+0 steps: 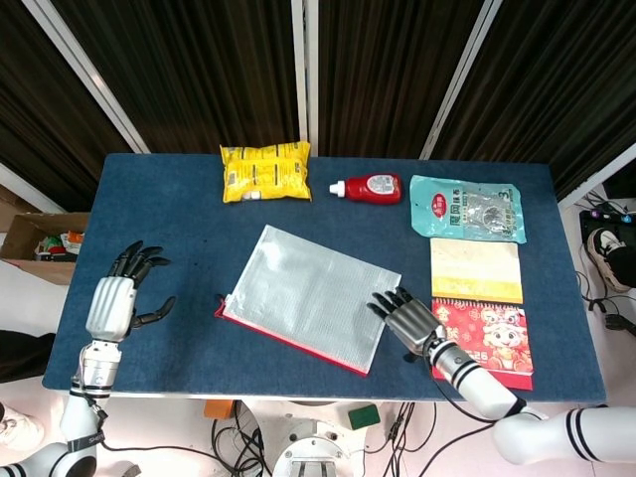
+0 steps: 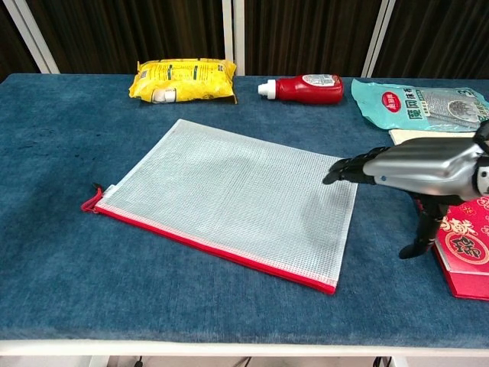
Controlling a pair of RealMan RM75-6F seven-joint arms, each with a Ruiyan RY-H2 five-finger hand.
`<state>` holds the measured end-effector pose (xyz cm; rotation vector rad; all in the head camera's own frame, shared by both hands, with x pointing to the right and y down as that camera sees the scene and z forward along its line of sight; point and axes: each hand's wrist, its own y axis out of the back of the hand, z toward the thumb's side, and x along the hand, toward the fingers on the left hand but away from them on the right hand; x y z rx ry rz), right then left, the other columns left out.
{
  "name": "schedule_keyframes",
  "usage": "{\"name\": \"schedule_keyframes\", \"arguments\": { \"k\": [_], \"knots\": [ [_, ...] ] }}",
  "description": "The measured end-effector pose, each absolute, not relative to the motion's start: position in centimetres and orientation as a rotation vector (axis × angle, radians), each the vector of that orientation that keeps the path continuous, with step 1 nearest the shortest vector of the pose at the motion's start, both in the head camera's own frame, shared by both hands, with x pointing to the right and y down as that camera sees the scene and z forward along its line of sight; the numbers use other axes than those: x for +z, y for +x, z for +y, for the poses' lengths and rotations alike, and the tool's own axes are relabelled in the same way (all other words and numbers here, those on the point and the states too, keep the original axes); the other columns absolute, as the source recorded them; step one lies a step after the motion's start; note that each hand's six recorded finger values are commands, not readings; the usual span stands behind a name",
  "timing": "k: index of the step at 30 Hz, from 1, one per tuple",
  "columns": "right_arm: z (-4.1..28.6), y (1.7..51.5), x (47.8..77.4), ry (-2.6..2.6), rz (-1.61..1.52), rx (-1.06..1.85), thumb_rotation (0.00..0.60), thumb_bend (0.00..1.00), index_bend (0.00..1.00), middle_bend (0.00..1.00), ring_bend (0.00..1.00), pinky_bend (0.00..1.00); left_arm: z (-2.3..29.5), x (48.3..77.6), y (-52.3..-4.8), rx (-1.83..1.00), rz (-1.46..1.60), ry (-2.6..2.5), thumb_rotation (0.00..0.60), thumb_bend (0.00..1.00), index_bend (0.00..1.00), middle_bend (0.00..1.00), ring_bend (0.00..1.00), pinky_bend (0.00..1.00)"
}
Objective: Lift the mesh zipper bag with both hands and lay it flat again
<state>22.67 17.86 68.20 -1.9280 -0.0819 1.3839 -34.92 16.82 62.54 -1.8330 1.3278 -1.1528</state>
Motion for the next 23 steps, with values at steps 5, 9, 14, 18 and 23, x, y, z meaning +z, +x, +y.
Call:
{"name": "schedule_keyframes", "arguments": {
  "k": [5,9,14,18,23],
  "knots": [
    [16.6,25.9,66.5,-1.846,-0.221,1.424,0.600,0.03,0.00,0.03,0.00,0.00,16.8,61.9,-36.3,-1.197,1.292,-1.773,0.600,0.24,0.29,0.16,0.06,0.13],
    [15.5,28.8,65.1,-1.822,-0.452,1.438,0.600,0.23,0.00,0.11,0.00,0.06,16.8,61.5,-37.5,-1.264,1.213,-1.694,0.600,0.24,0.30,0.17,0.06,0.13],
    [15.0,34.3,62.7,-1.764,-0.774,1.431,0.600,0.28,0.00,0.12,0.00,0.08,17.4,59.9,-39.9,-1.381,1.093,-1.557,0.600,0.24,0.31,0.17,0.06,0.14],
    [16.1,38.5,60.5,-1.712,-0.962,1.425,0.600,0.28,0.00,0.12,0.00,0.08,19.0,58.2,-41.5,-1.438,1.086,-1.516,0.600,0.24,0.31,0.17,0.06,0.13],
    [18.5,42.2,58.3,-1.635,-1.080,1.412,0.600,0.28,0.00,0.12,0.00,0.08,21.7,56.8,-42.0,-1.462,1.101,-1.536,0.600,0.24,0.31,0.17,0.06,0.13]
  ]
}}
